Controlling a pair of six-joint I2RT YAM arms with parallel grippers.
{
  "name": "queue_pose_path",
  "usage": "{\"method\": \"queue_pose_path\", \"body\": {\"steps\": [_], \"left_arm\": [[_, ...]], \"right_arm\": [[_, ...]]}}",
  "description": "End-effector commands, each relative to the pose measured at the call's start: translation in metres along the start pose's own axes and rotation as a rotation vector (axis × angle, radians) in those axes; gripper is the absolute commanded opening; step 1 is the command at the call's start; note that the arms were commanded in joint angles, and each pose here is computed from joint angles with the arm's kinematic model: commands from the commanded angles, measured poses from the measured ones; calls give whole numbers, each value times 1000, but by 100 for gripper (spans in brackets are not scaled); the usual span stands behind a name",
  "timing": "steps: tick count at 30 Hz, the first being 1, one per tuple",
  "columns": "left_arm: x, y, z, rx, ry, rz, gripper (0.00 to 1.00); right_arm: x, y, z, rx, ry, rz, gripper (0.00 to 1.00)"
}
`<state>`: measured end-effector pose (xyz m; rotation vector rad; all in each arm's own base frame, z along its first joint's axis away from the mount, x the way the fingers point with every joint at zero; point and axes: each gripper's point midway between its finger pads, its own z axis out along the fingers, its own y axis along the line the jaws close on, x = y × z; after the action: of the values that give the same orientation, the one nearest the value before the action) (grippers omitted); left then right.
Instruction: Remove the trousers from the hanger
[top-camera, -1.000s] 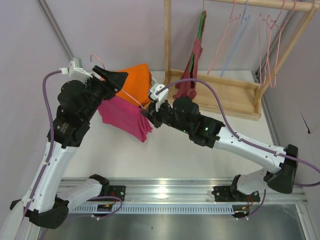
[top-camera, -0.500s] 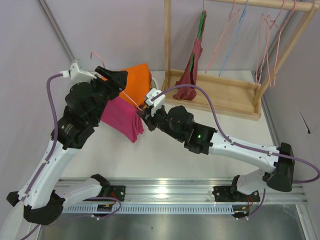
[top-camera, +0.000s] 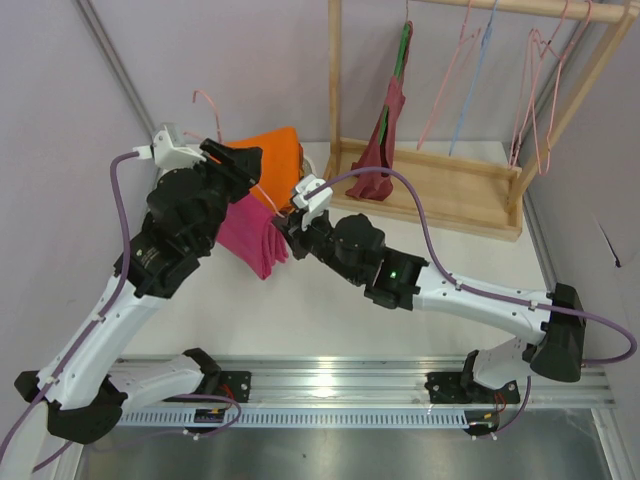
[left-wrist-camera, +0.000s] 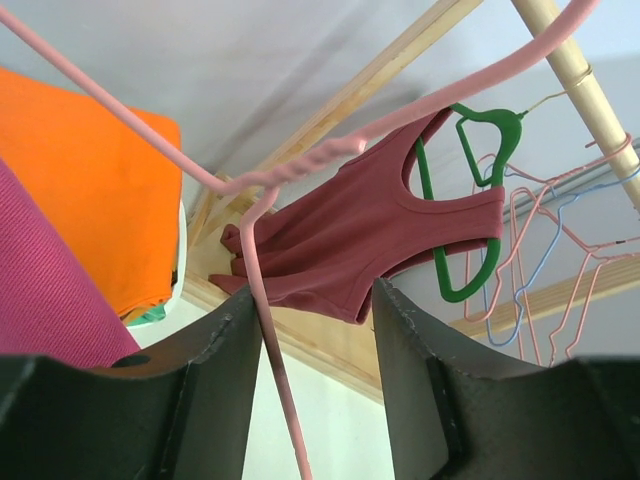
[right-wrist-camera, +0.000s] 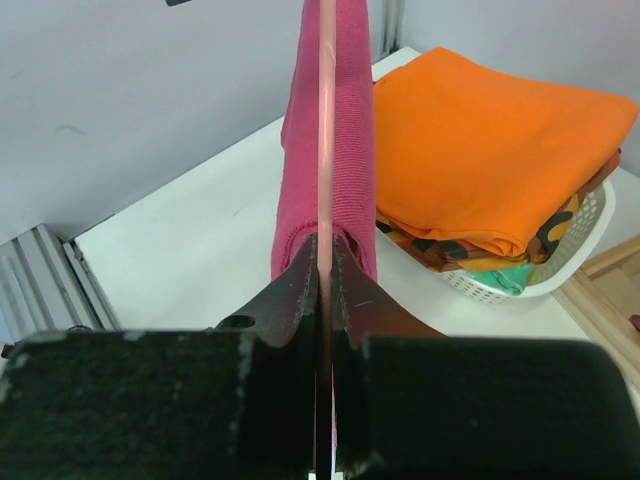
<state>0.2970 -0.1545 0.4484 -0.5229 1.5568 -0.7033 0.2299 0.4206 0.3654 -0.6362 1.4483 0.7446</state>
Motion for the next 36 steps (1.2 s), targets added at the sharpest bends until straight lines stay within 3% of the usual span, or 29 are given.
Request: {"method": "queue_pose_path", "body": {"steps": [1, 5, 8, 9, 11, 14, 15, 16, 18, 19, 22, 28, 36], "left_arm": [[-9, -25, -9, 93, -27, -77, 51], [-2, -26, -6, 97, -9, -72, 48], [-1, -29, -5, 107, -7, -47, 21], [-6, -33, -7, 120, -13, -37, 1], [-9, -35, -5, 110, -9, 13, 0], [-18, -38, -8, 121, -25, 60, 0], [-20, -38, -10, 120, -27, 65, 0], [-20, -35, -10, 113, -29, 72, 0], [-22, -28, -12, 97, -27, 80, 0], [-19, -27, -12, 105, -15, 84, 0], [-21, -22, -15, 121, -12, 77, 0], [-31, -26, -23, 185, 7, 59, 0], [-38, -51, -36, 301, 107, 55, 0]], "right_arm": [[-90, 2, -1, 13, -294, 68, 0], [-93, 8, 3, -13, -298, 63, 0], [-90, 11, 2, -29, -289, 68, 0], [-88, 12, 2, -31, -278, 68, 0], [-85, 11, 0, -31, -261, 69, 1], [-94, 17, -8, -75, -238, 63, 14], [-98, 20, -11, -101, -237, 59, 21], [-112, 25, -18, -135, -255, 60, 37], [-114, 38, -25, -212, -218, 64, 50], [-127, 40, -31, -229, -233, 72, 62], [-136, 44, -38, -261, -215, 66, 75], [-146, 23, -53, -201, -222, 48, 78], [-92, -30, -64, -80, -146, -39, 93]]}}
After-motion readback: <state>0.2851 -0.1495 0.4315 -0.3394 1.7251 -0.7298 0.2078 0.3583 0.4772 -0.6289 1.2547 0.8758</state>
